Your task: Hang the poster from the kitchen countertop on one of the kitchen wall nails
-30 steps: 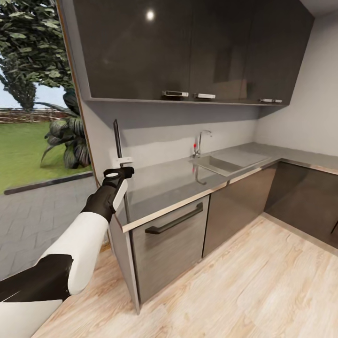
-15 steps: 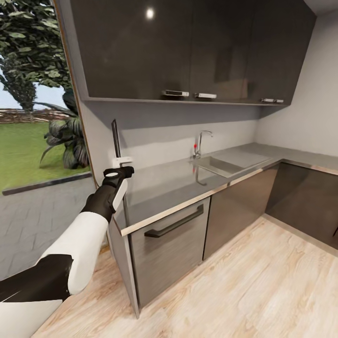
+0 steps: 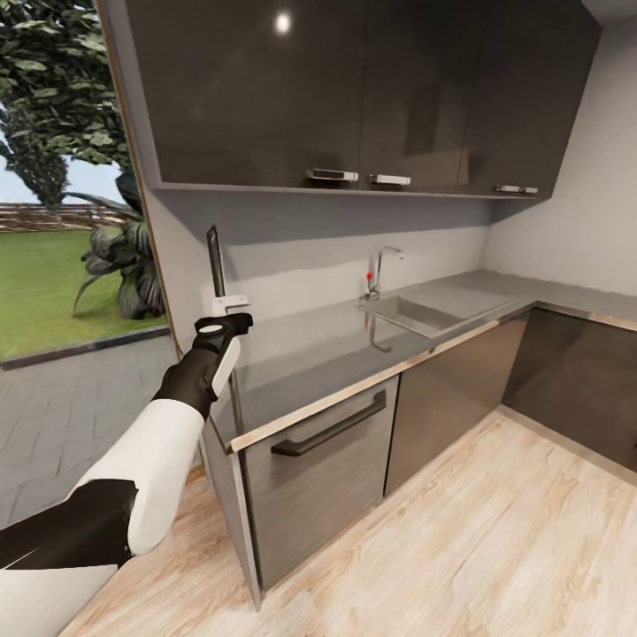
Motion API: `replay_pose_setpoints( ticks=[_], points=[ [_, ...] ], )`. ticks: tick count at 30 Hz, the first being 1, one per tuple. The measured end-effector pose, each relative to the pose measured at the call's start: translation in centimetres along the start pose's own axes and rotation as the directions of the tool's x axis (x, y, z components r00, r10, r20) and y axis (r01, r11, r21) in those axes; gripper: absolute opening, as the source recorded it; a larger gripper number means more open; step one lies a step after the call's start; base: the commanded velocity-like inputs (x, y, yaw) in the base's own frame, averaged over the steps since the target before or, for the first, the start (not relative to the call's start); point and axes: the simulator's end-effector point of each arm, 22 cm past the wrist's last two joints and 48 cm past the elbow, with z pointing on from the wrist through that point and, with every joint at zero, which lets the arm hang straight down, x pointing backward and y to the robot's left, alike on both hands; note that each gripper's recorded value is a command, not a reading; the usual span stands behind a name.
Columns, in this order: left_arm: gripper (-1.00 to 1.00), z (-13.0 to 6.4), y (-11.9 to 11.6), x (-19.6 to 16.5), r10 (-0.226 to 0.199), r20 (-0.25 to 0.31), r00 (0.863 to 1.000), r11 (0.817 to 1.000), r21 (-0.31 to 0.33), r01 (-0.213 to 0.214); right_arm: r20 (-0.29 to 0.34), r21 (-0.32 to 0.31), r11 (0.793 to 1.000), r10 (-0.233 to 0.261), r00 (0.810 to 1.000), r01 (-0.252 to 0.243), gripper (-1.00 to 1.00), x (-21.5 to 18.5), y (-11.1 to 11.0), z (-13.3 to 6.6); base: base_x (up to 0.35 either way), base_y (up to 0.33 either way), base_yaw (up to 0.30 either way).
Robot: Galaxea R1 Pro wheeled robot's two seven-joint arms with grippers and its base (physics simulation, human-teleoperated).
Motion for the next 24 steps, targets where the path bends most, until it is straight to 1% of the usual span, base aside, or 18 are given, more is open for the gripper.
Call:
replay_pose_setpoints(
  ticks=[4, 8, 16, 21, 24],
  points=[
    [1.0, -0.03, -0.01, -0.05, 0.0, 0.001, 1.0, 1.0, 0.001, 0.0, -0.019, -0.001, 1.0, -0.002, 1.0, 0.002, 1.0, 0.87, 0.02, -0.25, 0.132, 0.178, 0.0],
    [1.0, -0.02, -0.01, -0.07, 0.0, 0.001, 1.0, 1.0, 0.001, 0.0, -0.026, -0.002, 1.0, -0.003, 1.0, 0.003, 1.0, 1.17, 0.04, -0.33, 0.068, 0.082, 0.0],
    [1.0, -0.01, -0.01, -0.07, 0.0, 0.001, 1.0, 1.0, 0.001, 0.0, -0.028, -0.002, 1.0, -0.004, 1.0, 0.004, 1.0, 1.27, 0.03, -0.35, 0.019, 0.02, 0.0],
    [1.0, -0.06, 0.0, -0.11, -0.001, 0.002, 1.0, 1.0, 0.001, 0.001, -0.028, -0.001, 1.0, -0.004, 1.0, 0.004, 1.0, 1.27, 0.03, -0.38, 0.228, 0.001, 0.0],
    [1.0, -0.03, -0.01, -0.11, -0.001, 0.002, 1.0, 1.0, 0.001, 0.001, -0.028, -0.002, 1.0, -0.003, 1.0, 0.003, 1.0, 1.28, 0.05, -0.37, 0.113, 0.0, 0.0]
  ],
)
